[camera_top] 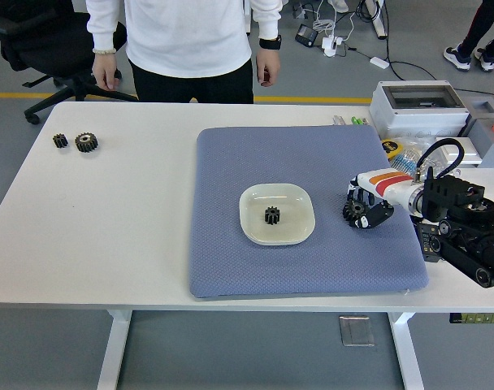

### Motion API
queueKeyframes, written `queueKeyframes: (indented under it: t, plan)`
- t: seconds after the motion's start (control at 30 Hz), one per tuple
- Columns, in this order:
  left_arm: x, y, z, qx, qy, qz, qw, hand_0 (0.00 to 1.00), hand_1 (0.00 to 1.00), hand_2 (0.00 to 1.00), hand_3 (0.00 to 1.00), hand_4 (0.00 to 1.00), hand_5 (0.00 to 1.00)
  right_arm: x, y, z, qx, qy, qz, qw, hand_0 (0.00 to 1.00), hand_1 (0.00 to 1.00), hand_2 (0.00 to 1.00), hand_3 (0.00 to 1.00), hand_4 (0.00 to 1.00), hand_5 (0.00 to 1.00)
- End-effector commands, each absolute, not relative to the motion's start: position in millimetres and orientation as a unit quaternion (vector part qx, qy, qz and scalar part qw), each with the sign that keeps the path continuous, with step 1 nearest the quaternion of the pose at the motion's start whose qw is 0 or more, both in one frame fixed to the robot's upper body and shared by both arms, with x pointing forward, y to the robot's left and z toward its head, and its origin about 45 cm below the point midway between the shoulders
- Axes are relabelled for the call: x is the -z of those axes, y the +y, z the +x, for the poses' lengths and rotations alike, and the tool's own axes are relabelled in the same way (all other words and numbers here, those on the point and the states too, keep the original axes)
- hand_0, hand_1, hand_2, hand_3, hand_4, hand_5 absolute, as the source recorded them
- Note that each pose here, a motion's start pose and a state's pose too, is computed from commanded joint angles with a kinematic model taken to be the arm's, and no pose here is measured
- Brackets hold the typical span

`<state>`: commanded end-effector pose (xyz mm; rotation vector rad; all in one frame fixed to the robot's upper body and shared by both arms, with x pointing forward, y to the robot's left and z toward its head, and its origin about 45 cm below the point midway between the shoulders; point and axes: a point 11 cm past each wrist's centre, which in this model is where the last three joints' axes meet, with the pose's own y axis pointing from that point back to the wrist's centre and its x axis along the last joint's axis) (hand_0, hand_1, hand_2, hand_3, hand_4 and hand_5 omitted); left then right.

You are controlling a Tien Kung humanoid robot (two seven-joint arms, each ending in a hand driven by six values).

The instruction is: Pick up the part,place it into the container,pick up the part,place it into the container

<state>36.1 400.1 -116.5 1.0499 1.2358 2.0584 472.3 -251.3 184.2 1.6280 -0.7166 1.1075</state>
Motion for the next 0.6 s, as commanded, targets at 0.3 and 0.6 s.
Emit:
queueKeyframes:
  t: [0.3,0.6]
  plan:
    - [116.1,401.0,37.7,-0.760,0.455,0.385,0.259,0.692,0.680,0.781,0.674,0.781,0.650,-205.5,-248.0,478.2,-0.469,-0.313,0.672,0.480,0.203,0.377,0.461,0.479,0.760,0.200]
    - [116.0,401.0,38.1,-0.762,0.455,0.383,0.257,0.692,0.680,0.780,0.673,0.780,0.649,-246.5,-201.6,478.8,-0.499,-0.327,0.689,0.411,0.201,0.376,0.463,0.482,0.765,0.203]
